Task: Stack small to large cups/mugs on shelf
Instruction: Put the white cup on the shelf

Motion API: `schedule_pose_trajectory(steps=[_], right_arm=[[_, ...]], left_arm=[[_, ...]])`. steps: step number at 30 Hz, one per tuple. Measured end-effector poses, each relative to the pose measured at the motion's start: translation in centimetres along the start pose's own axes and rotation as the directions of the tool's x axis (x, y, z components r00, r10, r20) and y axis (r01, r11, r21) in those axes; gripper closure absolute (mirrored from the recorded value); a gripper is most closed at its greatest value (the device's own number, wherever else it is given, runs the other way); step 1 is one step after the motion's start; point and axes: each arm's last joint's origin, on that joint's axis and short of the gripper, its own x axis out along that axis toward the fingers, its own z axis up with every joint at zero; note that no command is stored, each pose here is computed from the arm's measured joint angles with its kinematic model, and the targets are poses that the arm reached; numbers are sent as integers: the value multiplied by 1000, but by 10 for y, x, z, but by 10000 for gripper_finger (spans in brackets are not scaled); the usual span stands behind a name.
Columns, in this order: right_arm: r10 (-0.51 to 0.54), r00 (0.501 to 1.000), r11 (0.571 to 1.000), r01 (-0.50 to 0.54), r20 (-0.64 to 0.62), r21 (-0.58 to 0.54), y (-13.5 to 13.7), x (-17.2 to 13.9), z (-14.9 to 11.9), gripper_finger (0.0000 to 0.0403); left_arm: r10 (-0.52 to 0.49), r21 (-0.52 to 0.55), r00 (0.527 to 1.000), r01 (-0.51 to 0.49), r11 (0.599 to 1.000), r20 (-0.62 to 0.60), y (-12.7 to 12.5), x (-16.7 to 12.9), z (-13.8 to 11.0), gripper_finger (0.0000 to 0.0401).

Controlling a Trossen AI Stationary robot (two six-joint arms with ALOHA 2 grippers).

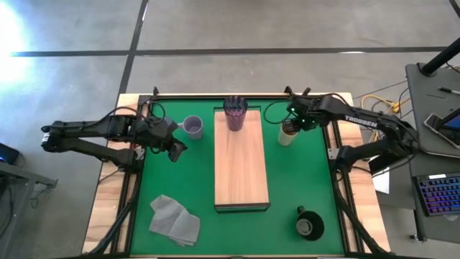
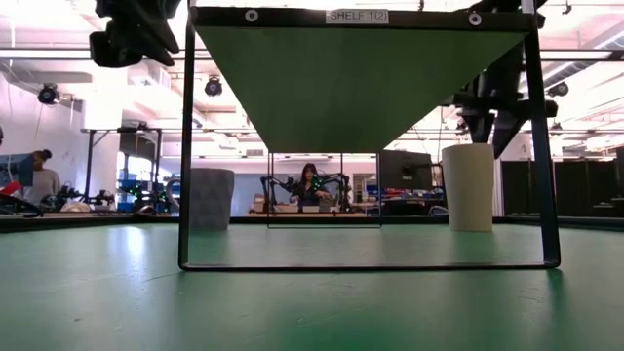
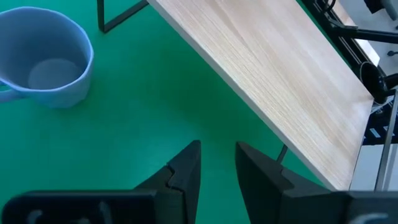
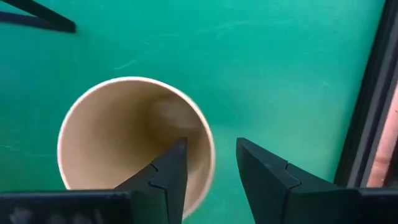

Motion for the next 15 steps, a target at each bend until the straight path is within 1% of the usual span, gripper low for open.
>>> schedule_pose_trajectory(steps=[4,7,10,15], right_arm=[[-1,1000,999,1,2,-33,5,6,3,273],[-17,1000,997,16,-11,-70,7,11,4,282],[-33,999,994,30,-22,-101,7,16,4,301],[-61,997,987,53,-50,-150,9,26,3,347]], left_arm=[[6,0,1000,-6,1000,1,0,1,0,317],[9,-8,1000,-9,1000,2,0,1,0,317],[10,-23,1000,-9,1000,3,0,1,0,317],[10,-24,1000,-10,1000,5,0,1,0,317]])
